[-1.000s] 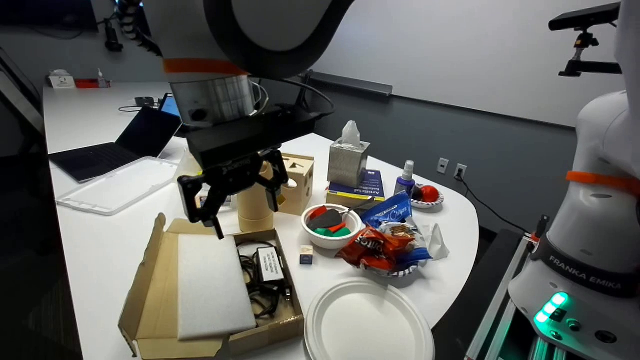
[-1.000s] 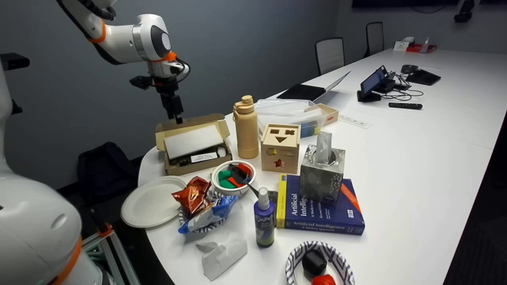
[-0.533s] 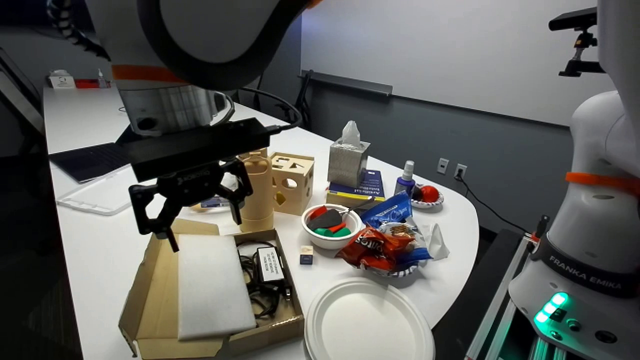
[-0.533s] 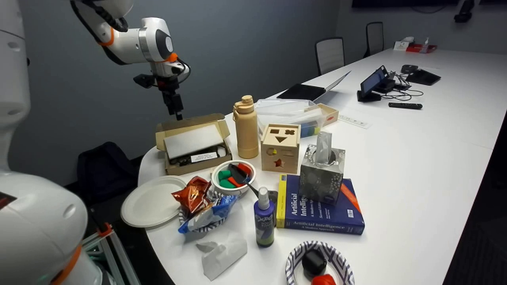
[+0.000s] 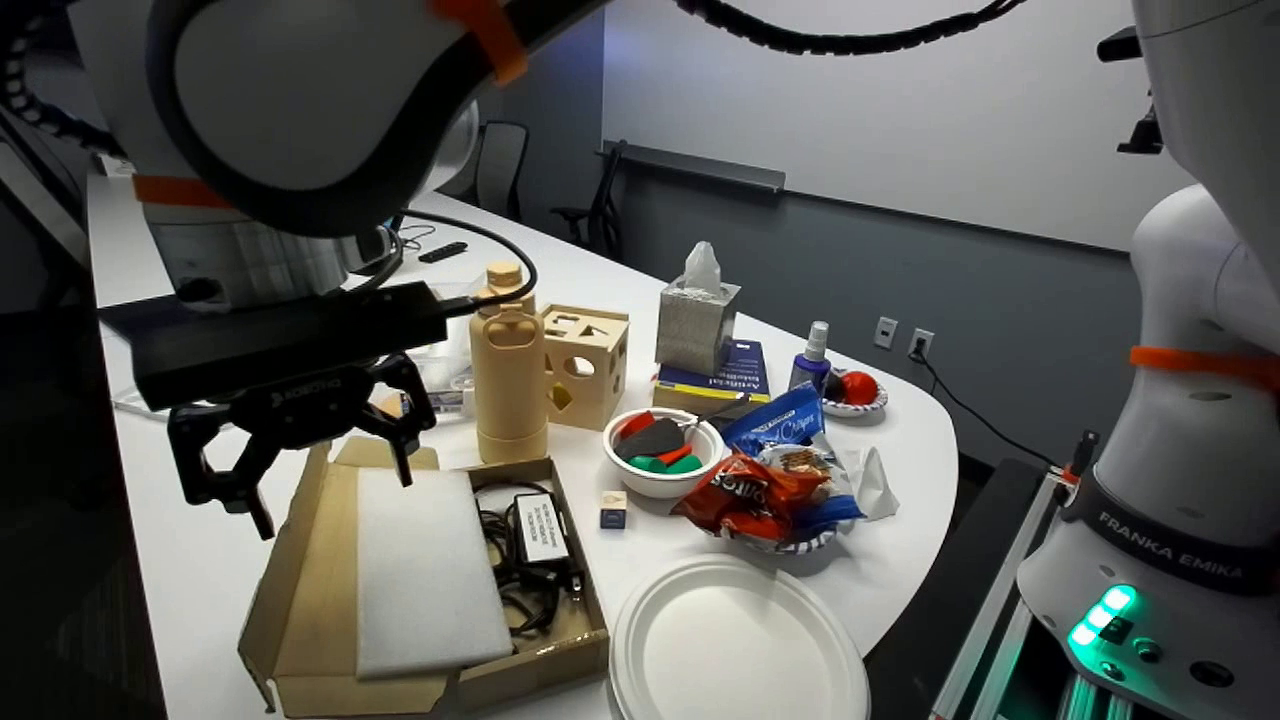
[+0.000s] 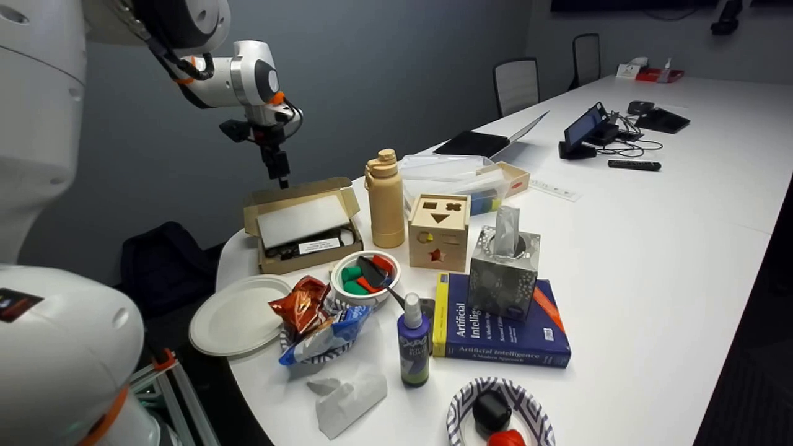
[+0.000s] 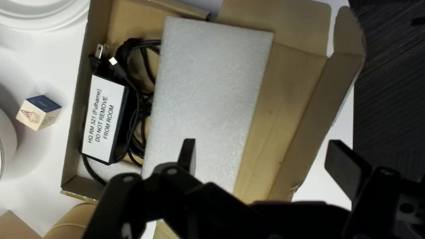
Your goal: Close the cardboard box
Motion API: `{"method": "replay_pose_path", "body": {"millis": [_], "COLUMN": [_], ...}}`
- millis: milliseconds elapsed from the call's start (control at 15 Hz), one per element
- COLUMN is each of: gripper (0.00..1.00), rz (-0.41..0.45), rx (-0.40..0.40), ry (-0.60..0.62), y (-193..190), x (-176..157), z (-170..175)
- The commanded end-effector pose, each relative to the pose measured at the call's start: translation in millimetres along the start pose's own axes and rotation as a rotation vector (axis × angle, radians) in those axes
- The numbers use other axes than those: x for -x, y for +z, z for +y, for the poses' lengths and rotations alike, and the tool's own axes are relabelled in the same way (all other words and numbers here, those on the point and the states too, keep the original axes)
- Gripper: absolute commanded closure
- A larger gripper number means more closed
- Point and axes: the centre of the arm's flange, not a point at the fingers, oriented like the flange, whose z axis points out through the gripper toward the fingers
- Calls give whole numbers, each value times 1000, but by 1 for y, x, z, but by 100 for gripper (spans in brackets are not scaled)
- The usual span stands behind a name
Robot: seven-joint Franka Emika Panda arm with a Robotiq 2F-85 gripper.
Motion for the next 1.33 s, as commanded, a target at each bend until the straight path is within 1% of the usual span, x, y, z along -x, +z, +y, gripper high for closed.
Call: {"method": "replay_pose_path", "body": {"millis": [0, 267, 467, 800, 1267], "gripper": [0, 0, 0, 0, 0], "rz": [-19, -34, -35, -31, -1], "rx": [-36, -43, -32, -4, 68], "ry": [66, 99, 107, 95, 48], "y": [-1, 12, 25, 43, 71], "x": [-20, -27, -24, -13, 2], "z": [-20, -24, -30, -41, -47]}}
